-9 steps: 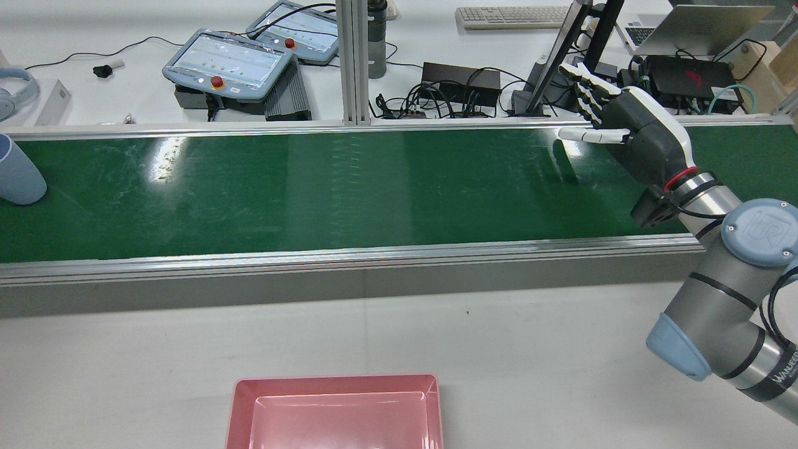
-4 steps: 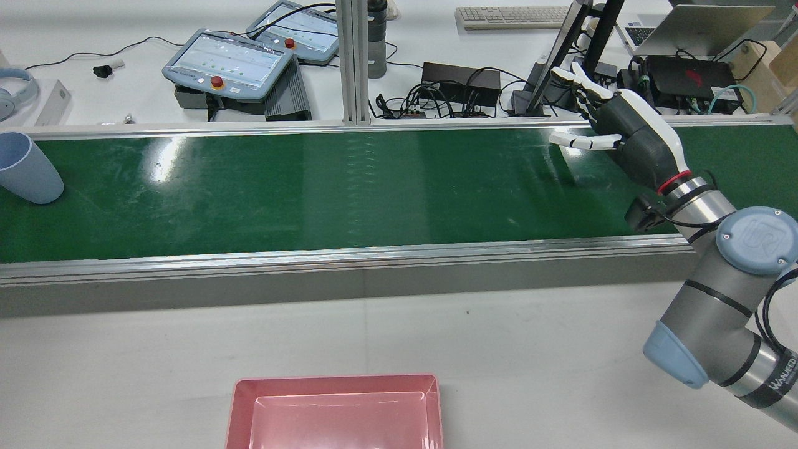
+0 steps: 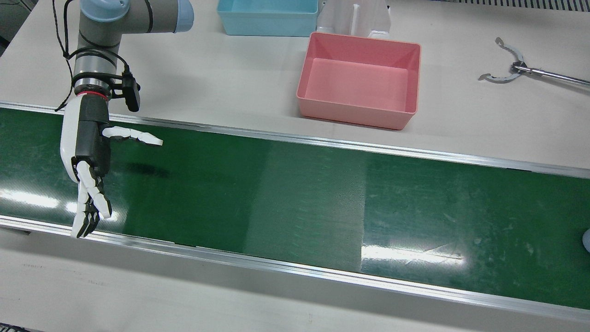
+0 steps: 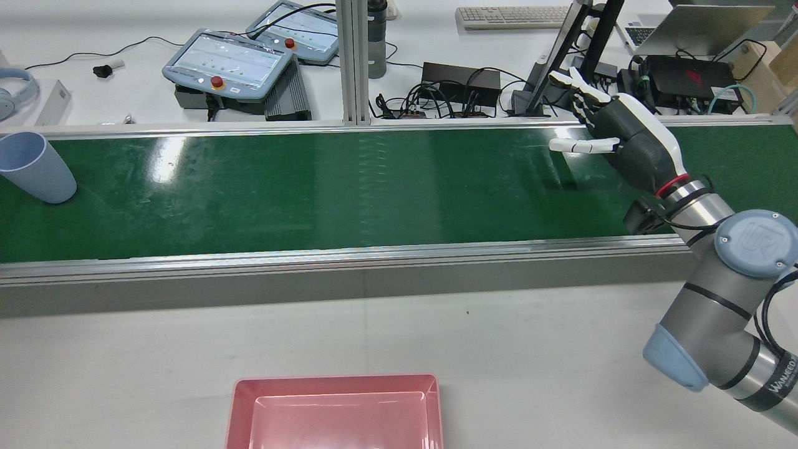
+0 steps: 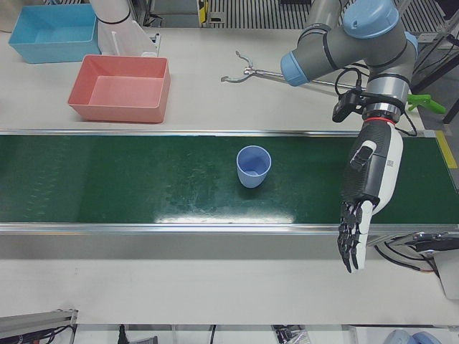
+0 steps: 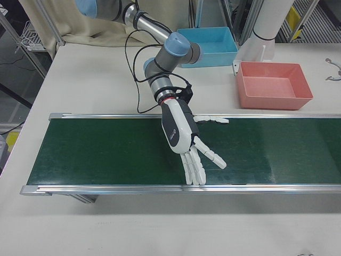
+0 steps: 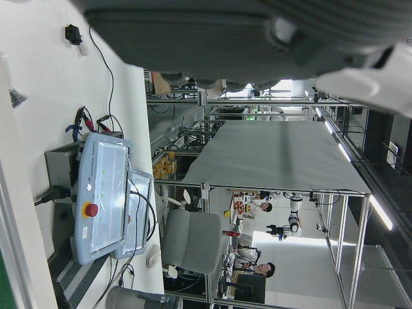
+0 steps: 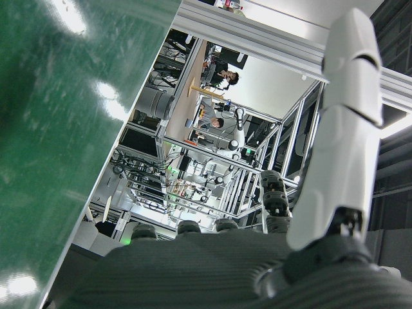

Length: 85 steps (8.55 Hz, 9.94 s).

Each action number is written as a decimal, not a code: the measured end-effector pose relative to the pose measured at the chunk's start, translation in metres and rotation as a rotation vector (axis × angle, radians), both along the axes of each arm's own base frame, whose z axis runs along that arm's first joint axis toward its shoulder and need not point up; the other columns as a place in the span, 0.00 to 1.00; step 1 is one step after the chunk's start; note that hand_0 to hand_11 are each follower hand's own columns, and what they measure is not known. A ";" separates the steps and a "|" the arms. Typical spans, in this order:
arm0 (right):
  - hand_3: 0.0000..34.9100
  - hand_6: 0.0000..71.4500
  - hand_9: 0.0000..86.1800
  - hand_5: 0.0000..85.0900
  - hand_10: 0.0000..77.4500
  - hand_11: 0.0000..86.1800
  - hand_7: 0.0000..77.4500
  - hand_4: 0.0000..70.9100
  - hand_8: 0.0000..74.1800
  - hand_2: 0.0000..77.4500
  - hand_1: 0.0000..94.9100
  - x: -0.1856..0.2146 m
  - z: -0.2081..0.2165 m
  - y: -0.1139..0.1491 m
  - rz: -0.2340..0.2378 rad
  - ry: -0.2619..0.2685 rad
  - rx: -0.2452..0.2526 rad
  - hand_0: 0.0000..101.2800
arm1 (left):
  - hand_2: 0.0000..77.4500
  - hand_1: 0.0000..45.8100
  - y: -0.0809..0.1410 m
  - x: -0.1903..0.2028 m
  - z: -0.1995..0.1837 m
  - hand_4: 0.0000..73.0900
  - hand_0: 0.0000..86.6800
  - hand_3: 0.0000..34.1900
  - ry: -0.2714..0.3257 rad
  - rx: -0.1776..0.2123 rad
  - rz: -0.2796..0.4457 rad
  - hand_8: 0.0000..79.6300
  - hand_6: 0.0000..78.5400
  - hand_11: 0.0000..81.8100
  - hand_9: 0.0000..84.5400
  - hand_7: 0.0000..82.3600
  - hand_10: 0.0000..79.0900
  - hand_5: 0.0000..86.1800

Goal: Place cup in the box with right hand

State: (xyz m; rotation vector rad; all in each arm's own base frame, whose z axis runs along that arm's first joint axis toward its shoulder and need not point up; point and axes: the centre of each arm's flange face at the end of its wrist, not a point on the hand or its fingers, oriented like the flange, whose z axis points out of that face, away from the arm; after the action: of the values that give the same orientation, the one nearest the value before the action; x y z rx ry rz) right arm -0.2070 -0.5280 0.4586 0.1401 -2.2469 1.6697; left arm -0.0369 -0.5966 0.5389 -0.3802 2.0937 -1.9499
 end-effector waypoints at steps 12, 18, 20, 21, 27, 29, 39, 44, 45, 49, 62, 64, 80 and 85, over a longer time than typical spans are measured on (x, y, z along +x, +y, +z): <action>0.31 0.01 0.01 0.08 0.00 0.01 0.02 0.00 0.00 0.14 0.29 -0.005 0.003 0.006 -0.019 0.006 -0.008 0.55 | 0.01 0.01 0.000 0.000 0.000 0.00 0.00 0.00 0.000 0.001 0.000 0.00 0.00 0.00 0.01 0.00 0.00 0.00; 0.31 0.01 0.01 0.08 0.00 0.01 0.02 0.00 0.00 0.15 0.29 -0.004 -0.009 0.009 -0.019 -0.011 0.011 0.55 | 0.01 0.01 0.000 0.000 0.001 0.00 0.00 0.00 0.000 -0.001 0.000 0.00 0.00 0.00 0.00 0.00 0.00 0.00; 0.31 0.01 0.01 0.08 0.00 0.01 0.02 0.00 0.00 0.15 0.29 -0.003 -0.014 0.010 -0.019 -0.018 0.018 0.55 | 0.01 0.01 0.000 0.000 0.003 0.00 0.00 0.00 0.000 -0.003 0.000 0.00 0.00 0.00 0.00 0.00 0.00 0.00; 0.31 0.01 0.01 0.08 0.00 0.01 0.02 0.00 0.00 0.15 0.29 -0.003 -0.015 0.010 -0.019 -0.020 0.020 0.55 | 0.01 0.01 0.000 0.000 0.003 0.00 0.00 0.00 -0.001 -0.004 0.000 0.00 0.00 0.00 0.00 0.00 0.00 0.00; 0.31 0.01 0.01 0.08 0.00 0.01 0.02 0.00 0.00 0.16 0.28 0.001 -0.027 0.013 -0.017 -0.042 0.035 0.54 | 0.01 0.01 -0.001 0.000 0.003 0.00 0.00 0.00 -0.001 -0.005 0.000 0.00 0.00 0.00 0.01 0.00 0.00 0.00; 0.32 0.01 0.01 0.08 0.00 0.01 0.02 0.00 0.00 0.16 0.28 0.001 -0.027 0.013 -0.017 -0.043 0.034 0.54 | 0.01 0.01 -0.001 0.000 0.003 0.00 0.00 0.00 -0.001 -0.004 0.001 0.00 0.00 0.00 0.00 0.00 0.00 0.00; 0.31 0.01 0.01 0.08 0.00 0.01 0.02 0.00 0.00 0.20 0.28 0.007 -0.025 0.012 -0.015 -0.067 0.025 0.52 | 0.01 0.01 -0.001 0.000 0.003 0.00 0.00 0.00 -0.001 -0.004 0.001 0.00 0.00 0.00 0.00 0.00 0.00 0.00; 0.31 0.01 0.01 0.07 0.00 0.01 0.02 0.00 0.00 0.18 0.29 0.019 -0.002 0.007 0.001 -0.008 -0.055 0.54 | 0.01 0.01 0.000 0.000 -0.003 0.00 0.00 0.00 -0.001 0.006 0.001 0.00 0.00 0.00 0.00 0.00 0.00 0.00; 0.31 0.01 0.01 0.07 0.00 0.01 0.02 0.00 0.00 0.18 0.29 0.012 -0.001 0.007 -0.002 0.021 -0.055 0.54 | 0.01 0.01 0.000 0.000 -0.003 0.00 0.00 0.00 -0.001 0.006 0.001 0.00 0.00 0.00 0.00 0.00 0.00 0.00; 0.31 0.01 0.01 0.06 0.00 0.01 0.02 0.00 0.01 0.18 0.22 0.034 -0.058 0.018 0.092 0.200 0.093 0.49 | 0.01 0.01 0.000 0.000 -0.003 0.00 0.00 0.00 -0.001 0.006 0.001 0.00 0.00 0.00 0.01 0.00 0.00 0.00; 0.31 0.01 0.01 0.08 0.00 0.01 0.02 0.00 0.01 0.02 0.19 0.007 -0.025 -0.004 -0.019 -0.015 0.028 0.62 | 0.01 0.01 -0.001 0.000 -0.002 0.00 0.00 0.00 -0.001 0.006 0.002 0.00 0.00 0.00 0.00 0.00 0.00 0.00; 0.31 0.01 0.01 0.03 0.00 0.01 0.02 0.00 0.01 0.20 0.17 0.005 -0.022 -0.007 -0.040 -0.101 0.023 0.46 | 0.01 0.01 0.000 0.000 -0.003 0.00 0.00 0.00 -0.001 0.006 0.002 0.00 0.00 0.00 0.00 0.00 0.00 0.00; 0.31 0.01 0.01 0.06 0.00 0.01 0.02 0.00 0.01 0.16 0.22 -0.012 -0.020 -0.002 -0.076 -0.135 0.018 0.49 | 0.01 0.01 0.000 0.000 -0.003 0.00 0.00 0.00 -0.001 0.006 0.001 0.00 0.00 0.00 0.00 0.00 0.00 0.00; 0.31 0.01 0.01 0.06 0.00 0.01 0.02 0.00 0.01 0.18 0.22 -0.013 -0.020 -0.002 -0.078 -0.135 0.017 0.48 | 0.01 0.01 0.000 0.000 -0.003 0.00 0.00 0.00 -0.001 0.006 0.001 0.00 0.00 0.00 0.00 0.00 0.00 0.00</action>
State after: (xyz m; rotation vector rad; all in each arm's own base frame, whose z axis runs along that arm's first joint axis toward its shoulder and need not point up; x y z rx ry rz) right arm -0.2198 -0.5303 0.4390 -0.0564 -2.3326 1.6647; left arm -0.0368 -0.5969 0.5359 -0.3791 2.0981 -1.9422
